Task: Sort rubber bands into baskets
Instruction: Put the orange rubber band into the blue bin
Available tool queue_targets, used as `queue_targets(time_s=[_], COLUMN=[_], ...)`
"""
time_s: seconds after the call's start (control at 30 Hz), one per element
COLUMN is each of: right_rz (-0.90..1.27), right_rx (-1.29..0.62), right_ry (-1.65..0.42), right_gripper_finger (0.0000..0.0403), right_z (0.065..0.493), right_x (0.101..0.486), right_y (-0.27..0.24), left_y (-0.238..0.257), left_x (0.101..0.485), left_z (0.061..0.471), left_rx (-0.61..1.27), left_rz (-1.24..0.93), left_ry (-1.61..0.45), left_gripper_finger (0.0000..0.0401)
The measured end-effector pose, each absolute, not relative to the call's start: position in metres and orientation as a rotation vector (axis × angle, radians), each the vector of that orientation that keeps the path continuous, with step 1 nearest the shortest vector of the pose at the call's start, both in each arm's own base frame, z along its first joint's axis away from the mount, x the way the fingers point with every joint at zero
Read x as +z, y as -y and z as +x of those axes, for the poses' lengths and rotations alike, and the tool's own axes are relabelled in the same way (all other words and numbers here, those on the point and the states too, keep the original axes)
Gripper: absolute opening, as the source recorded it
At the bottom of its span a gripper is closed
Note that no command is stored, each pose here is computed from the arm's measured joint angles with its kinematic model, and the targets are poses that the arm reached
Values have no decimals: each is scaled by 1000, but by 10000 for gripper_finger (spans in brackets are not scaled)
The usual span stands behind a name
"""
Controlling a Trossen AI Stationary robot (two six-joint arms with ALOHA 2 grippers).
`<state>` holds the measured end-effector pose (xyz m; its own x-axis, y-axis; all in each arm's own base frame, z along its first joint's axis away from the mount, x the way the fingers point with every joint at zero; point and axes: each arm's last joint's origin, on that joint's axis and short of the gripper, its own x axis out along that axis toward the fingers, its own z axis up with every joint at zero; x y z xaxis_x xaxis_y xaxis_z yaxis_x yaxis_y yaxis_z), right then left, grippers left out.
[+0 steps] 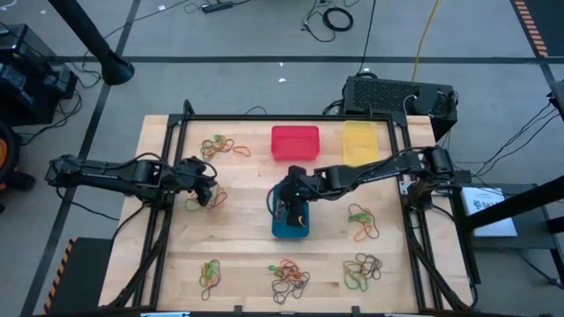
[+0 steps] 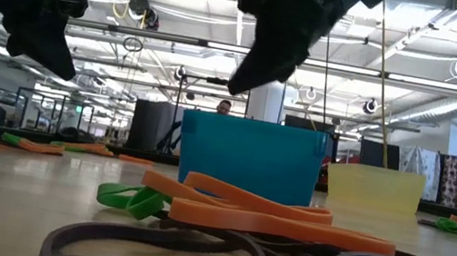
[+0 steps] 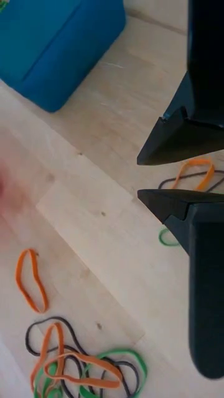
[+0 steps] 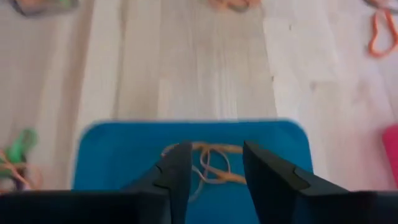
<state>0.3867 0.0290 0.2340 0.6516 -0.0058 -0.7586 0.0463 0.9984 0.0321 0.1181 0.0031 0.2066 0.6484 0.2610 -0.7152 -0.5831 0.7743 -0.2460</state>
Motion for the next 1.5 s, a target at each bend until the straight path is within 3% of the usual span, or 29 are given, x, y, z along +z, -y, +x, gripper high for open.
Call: queue_targets(time_s=[0.27, 0.43, 0.7, 0.83, 1.13, 1.5], right_rz=[217, 255, 282, 380, 361, 257], right_rx=[-180, -215, -239, -230, -310, -409], right_ry=[-719, -748, -792, -777, -832, -843], right_gripper_finger=[139, 139, 139, 139, 139, 139], right_z=[415, 451, 507, 516, 535, 542], right_x=[274, 282, 257, 225, 161, 140], right_y=[25, 74, 145, 161, 158, 153], left_y=[-3, -3, -2, 0, 2, 2], left_x=[207, 207, 201, 197, 197, 197], left_z=[118, 118, 112, 107, 107, 107], left_rx=[502, 500, 505, 513, 475, 496], left_rz=[-490, -492, -557, -651, -707, -736], left_ry=[-716, -717, -803, -871, -899, -887], left_gripper_finger=[79, 79, 79, 79, 79, 79])
